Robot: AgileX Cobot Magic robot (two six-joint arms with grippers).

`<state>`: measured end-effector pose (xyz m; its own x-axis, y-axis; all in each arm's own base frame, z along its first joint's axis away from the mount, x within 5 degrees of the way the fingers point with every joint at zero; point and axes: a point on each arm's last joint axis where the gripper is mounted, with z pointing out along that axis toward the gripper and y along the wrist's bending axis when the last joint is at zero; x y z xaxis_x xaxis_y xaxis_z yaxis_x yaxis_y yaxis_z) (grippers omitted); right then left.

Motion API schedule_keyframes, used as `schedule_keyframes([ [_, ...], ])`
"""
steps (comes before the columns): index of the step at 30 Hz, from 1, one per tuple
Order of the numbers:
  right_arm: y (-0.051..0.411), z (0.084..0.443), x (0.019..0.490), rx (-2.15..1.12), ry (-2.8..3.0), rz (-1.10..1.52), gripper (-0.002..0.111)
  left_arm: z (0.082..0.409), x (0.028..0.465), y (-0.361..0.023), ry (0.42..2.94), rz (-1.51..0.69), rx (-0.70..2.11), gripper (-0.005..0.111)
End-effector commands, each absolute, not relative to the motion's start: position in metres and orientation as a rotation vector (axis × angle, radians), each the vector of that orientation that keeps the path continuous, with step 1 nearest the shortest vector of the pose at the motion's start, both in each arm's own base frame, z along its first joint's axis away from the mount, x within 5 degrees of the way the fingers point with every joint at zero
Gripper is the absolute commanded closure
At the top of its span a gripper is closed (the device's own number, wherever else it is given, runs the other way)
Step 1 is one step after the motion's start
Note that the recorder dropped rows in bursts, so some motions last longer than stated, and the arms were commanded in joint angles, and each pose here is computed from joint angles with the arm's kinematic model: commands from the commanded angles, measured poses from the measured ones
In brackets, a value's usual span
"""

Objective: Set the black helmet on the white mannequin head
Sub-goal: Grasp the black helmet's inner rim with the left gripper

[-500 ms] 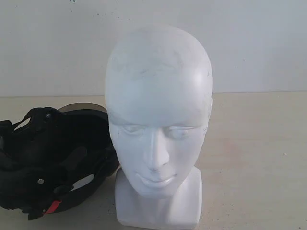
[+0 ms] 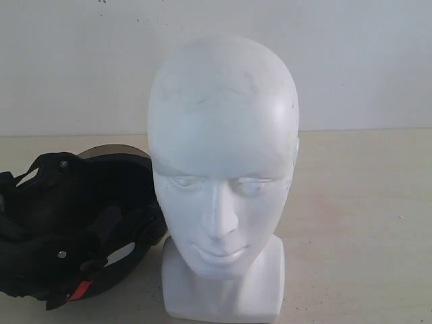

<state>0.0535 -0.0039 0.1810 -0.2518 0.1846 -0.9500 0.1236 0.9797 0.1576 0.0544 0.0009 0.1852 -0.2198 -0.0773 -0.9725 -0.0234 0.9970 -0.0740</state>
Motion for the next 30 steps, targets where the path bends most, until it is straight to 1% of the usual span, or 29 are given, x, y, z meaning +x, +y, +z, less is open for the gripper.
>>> schedule_keyframes([
  [1, -0.004, 0.182, 0.053, 0.227, 1.811, 0.052, 0.108, 0.188, 0.054, -0.002, 1.789, -0.181, -0.185, 0.102],
  [3, -0.004, 0.182, 0.053, 0.227, 1.811, 0.052, 0.108, 0.205, 0.052, -0.004, 1.743, -0.277, -0.249, 0.102],
  [7, -0.004, 0.182, 0.053, 0.227, 1.811, 0.052, 0.108, 0.239, 0.045, -0.007, 1.642, -0.399, -0.292, 0.102],
  [9, -0.004, 0.182, 0.053, 0.227, 1.811, 0.052, 0.108, 0.258, 0.040, -0.008, 1.583, -0.438, -0.295, 0.102],
  [10, -0.004, 0.182, 0.053, 0.227, 1.811, 0.052, 0.108, 0.273, 0.035, -0.009, 1.537, -0.477, -0.299, 0.102],
  [12, -0.004, 0.182, 0.053, 0.227, 1.811, 0.052, 0.108, 0.287, 0.030, -0.010, 1.481, -0.519, -0.305, 0.102],
  [16, -0.004, 0.182, 0.053, 0.228, 1.811, 0.053, 0.108, 0.299, 0.027, -0.008, 1.387, -0.518, -0.304, 0.102],
  [18, -0.004, 0.182, 0.053, 0.225, 1.811, 0.051, 0.108, 0.302, 0.022, -0.012, 1.473, -0.533, -0.289, 0.102],
  [19, -0.004, 0.182, 0.053, 0.225, 1.811, 0.051, 0.108, 0.303, 0.026, -0.014, 1.600, -0.525, -0.282, 0.102],
  [22, -0.004, 0.182, 0.053, 0.228, 1.811, 0.053, 0.108, 0.315, 0.041, -0.014, 1.787, -0.451, -0.269, 0.102],
  [23, -0.004, 0.182, 0.053, 0.228, 1.811, 0.053, 0.108, 0.325, 0.056, -0.013, 1.856, -0.395, -0.248, 0.102],
  [26, -0.004, 0.182, 0.053, 0.228, 1.811, 0.053, 0.108, 0.336, 0.092, -0.014, 2.025, -0.337, -0.189, 0.102],
  [27, -0.004, 0.182, 0.053, 0.228, 1.811, 0.053, 0.108, 0.338, 0.110, -0.017, 2.113, -0.342, -0.143, 0.102],
  [30, -0.004, 0.182, 0.053, 0.228, 1.811, 0.053, 0.108, 0.336, 0.143, -0.025, 2.190, -0.398, -0.033, 0.102],
])
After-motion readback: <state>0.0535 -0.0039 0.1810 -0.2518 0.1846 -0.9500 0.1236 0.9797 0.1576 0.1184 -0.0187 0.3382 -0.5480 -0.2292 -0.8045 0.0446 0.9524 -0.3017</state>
